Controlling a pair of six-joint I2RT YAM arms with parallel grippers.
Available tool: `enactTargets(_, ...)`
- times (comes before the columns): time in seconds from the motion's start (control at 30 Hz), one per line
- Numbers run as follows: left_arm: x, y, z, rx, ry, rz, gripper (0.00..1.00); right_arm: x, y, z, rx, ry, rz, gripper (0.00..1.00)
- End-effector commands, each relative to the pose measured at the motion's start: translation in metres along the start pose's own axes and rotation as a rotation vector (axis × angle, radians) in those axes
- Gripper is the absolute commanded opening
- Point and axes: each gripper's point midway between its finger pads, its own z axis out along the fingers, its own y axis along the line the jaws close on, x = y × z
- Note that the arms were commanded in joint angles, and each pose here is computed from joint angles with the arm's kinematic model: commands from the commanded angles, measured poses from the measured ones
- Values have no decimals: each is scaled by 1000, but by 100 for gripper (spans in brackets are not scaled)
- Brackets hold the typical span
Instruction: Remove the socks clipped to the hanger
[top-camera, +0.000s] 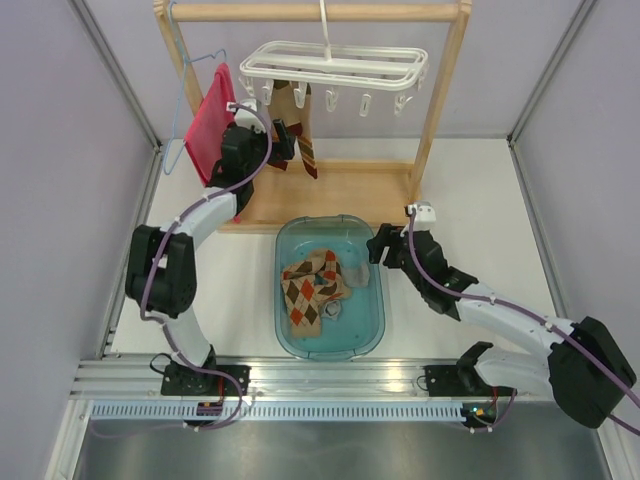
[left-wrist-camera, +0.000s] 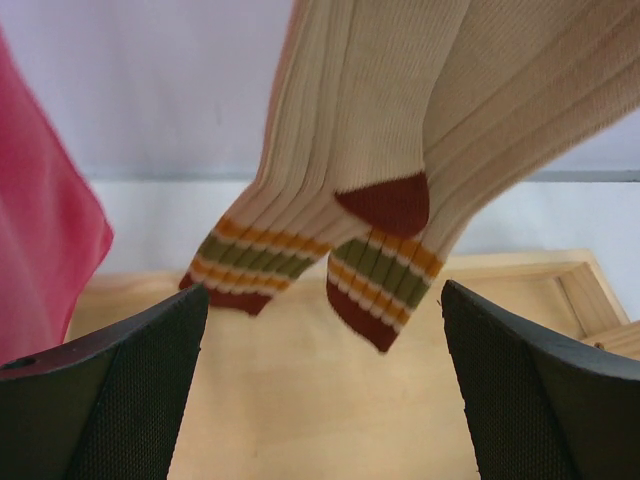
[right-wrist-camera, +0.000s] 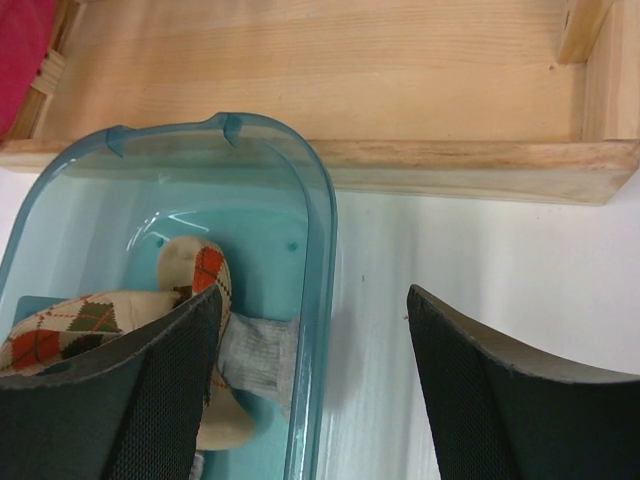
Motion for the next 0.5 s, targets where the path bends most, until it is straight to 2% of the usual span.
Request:
enactTargets(0.0,-52,-14,25,97,-160,88,100,-7,10,10,-38,-16,-4,78)
enactTargets(0.33,-54,-6,73,135,-208,110,99,-6,18,31,-54,10,-21,78)
enactTargets(0.47,-51,1,80,104,-218,111,61,0,20,38,-58,29,-27,77)
